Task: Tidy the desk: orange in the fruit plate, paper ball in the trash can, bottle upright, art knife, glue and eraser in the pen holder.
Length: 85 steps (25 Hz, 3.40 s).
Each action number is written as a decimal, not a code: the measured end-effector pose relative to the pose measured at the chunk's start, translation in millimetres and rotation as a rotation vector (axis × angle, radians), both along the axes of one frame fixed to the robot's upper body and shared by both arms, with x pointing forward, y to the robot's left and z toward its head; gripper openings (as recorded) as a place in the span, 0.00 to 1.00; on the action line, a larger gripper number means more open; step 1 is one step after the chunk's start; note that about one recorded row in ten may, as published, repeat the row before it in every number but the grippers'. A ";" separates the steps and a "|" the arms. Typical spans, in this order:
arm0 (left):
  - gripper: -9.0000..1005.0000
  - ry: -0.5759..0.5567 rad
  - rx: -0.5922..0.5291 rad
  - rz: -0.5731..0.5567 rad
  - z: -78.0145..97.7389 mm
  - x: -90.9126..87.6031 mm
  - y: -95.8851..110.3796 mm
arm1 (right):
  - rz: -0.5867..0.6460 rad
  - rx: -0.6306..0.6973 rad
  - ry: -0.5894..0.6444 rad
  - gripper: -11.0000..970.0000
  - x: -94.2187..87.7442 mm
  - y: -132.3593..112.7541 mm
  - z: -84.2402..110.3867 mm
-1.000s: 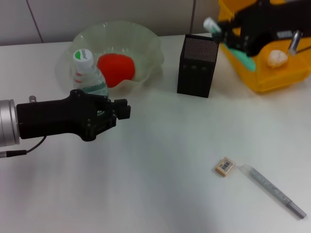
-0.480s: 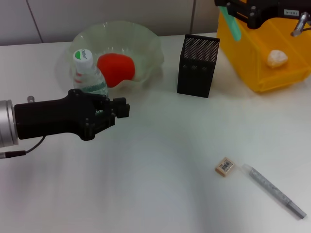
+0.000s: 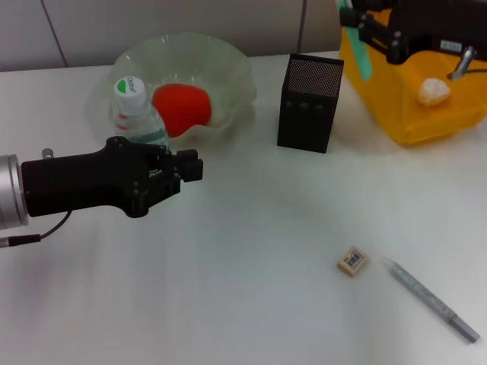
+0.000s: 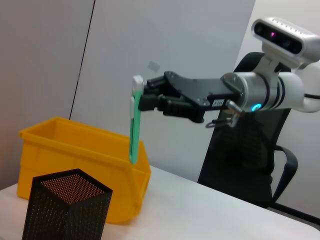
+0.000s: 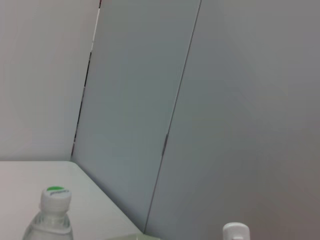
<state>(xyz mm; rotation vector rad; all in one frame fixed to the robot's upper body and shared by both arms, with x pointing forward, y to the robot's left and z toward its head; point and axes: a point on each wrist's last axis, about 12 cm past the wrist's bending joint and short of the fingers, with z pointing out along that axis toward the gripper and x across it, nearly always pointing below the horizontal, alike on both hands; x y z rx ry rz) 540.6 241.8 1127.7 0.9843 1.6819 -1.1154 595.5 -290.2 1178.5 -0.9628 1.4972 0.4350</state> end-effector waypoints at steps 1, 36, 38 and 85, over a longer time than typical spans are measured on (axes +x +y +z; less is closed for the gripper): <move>0.15 0.000 0.000 0.000 0.0 0.0 0.0 | 0.002 0.001 0.001 0.19 0.1 -0.1 -2.8; 0.15 0.027 -0.004 -0.002 -7.5 -3.0 -0.5 | -0.046 0.322 0.033 0.19 0.5 -25.4 -23.7; 0.15 0.025 -0.003 -0.004 -7.4 -2.9 -0.7 | -0.043 0.325 0.043 0.19 0.7 -23.8 -25.5; 0.15 0.040 -0.017 -0.031 -12.1 -8.0 -2.8 | -0.072 0.222 0.109 0.20 36.1 10.3 -45.3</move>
